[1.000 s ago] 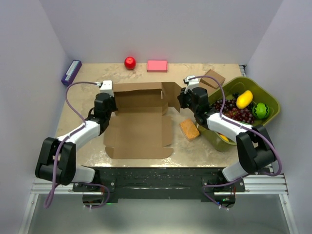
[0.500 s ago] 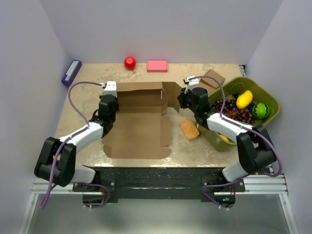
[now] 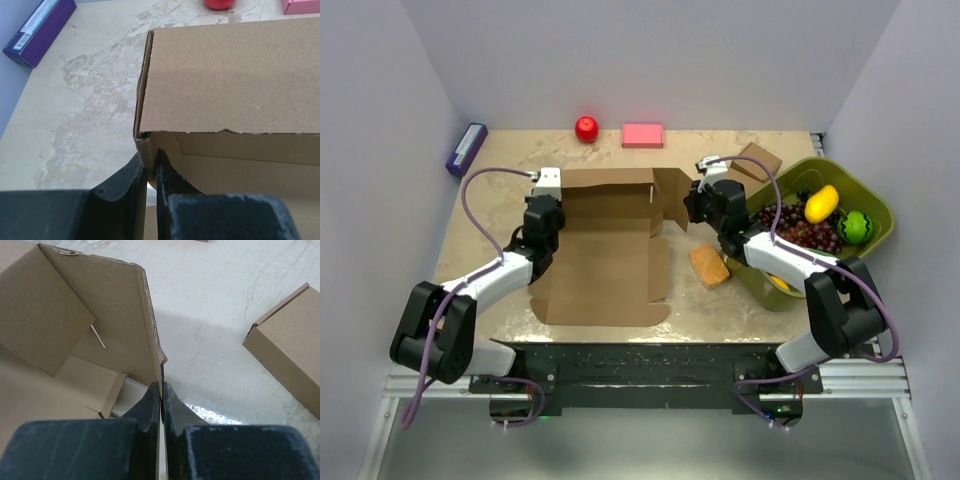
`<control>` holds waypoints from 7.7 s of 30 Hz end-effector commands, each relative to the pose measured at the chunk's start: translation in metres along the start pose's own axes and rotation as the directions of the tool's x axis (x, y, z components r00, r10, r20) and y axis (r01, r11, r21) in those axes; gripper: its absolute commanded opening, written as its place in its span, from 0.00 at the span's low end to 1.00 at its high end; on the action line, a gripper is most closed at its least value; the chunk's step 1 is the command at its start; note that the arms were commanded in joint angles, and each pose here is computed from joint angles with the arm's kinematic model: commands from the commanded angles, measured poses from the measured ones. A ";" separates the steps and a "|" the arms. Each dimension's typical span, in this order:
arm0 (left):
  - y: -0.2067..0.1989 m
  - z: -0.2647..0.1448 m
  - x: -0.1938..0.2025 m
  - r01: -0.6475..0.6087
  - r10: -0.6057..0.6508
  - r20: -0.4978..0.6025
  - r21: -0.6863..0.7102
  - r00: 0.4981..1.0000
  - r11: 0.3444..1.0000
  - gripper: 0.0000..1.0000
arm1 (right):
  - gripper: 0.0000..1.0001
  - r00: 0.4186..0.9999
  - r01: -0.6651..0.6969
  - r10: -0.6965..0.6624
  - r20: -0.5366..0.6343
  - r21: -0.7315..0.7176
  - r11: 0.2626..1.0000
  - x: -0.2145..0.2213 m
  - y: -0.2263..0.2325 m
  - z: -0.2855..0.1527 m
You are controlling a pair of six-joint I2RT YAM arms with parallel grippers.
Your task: Fold the paper box
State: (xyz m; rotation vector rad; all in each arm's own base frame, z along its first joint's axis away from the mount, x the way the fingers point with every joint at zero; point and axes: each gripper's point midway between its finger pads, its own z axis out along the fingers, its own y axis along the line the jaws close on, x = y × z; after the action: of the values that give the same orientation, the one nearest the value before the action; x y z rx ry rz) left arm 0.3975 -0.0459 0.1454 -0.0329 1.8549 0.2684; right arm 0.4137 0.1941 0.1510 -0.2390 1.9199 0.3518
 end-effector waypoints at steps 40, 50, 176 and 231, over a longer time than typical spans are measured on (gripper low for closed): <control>-0.010 -0.081 -0.119 0.318 -0.315 -0.090 0.489 0.945 0.813 0.95 | 0.99 0.972 -0.059 0.049 0.229 0.035 0.998 -0.083 -0.011 -0.054; -0.024 -0.049 -0.100 0.346 -0.310 -0.157 0.509 0.938 0.788 0.91 | 0.97 0.975 -0.164 0.164 0.153 -0.010 0.986 -0.092 0.008 -0.043; 0.033 -0.017 -0.075 0.482 -0.465 -0.154 0.439 0.872 0.758 0.68 | 0.94 0.678 -0.721 0.730 -0.085 -0.267 0.639 -0.057 0.121 0.016; 0.019 0.009 -0.057 0.535 -0.468 -0.262 0.450 0.844 0.715 0.53 | 0.17 0.916 -0.388 0.397 -0.061 0.124 0.913 0.046 0.068 0.079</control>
State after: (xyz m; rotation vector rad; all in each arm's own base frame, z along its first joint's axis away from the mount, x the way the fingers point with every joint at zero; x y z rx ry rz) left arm 0.4119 -0.0348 0.1862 -0.2243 1.9496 -0.6383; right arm 0.4313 0.2615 0.0688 0.2705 2.1347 0.3838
